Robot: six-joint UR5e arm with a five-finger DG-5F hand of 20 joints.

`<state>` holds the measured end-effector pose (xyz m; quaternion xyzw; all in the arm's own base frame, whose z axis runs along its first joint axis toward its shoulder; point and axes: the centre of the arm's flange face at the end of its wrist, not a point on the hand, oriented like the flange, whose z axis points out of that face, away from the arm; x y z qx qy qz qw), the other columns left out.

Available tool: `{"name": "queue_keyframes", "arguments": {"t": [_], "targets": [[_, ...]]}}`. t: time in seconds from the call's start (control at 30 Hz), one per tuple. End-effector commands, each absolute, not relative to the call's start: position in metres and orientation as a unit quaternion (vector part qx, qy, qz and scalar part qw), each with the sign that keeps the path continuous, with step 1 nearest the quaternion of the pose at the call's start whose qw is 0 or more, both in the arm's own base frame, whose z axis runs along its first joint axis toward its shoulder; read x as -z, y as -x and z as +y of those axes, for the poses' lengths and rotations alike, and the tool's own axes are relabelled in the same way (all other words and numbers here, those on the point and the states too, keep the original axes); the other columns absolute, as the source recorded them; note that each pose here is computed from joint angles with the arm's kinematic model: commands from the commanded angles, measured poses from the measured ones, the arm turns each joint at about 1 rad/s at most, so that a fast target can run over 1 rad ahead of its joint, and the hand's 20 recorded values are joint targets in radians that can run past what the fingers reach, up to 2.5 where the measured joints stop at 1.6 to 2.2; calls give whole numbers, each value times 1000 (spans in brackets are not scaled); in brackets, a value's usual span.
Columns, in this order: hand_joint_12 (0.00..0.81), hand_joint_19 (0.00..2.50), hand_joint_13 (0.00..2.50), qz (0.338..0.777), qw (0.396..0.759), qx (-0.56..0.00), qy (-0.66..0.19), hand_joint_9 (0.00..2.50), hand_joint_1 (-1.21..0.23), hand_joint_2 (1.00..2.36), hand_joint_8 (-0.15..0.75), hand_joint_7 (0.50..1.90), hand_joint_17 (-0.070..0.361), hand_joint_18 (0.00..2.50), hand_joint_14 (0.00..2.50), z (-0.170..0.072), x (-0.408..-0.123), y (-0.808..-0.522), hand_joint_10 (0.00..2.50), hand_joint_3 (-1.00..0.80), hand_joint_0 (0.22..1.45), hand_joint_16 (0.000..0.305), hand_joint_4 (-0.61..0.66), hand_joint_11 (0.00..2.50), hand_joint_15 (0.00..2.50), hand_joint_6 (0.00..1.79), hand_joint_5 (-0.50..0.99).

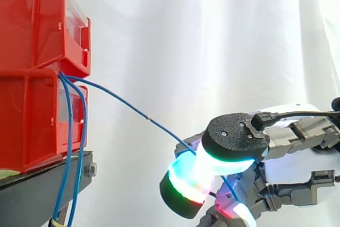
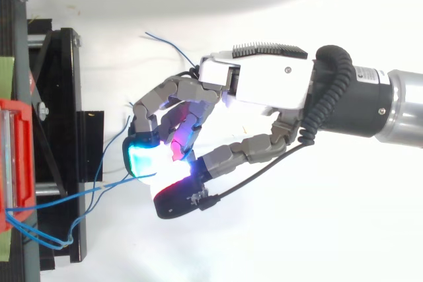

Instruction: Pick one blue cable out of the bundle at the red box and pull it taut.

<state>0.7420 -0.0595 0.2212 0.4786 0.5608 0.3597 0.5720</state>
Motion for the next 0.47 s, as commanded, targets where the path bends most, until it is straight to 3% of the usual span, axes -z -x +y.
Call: {"name": "queue_keyframes", "arguments": {"t": [0.0,0.43], "targets": [[355,267,773,561,572,-360,-478,1134,-871,1017,371,984,82,314,14,-59,-221,-742,10,-231,628,37,-15,851,494,924,-58],[355,255,771,561,572,-360,-479,1129,-870,1017,372,982,82,311,14,-59,-221,-742,11,-231,629,36,-14,859,496,924,-58]]}}
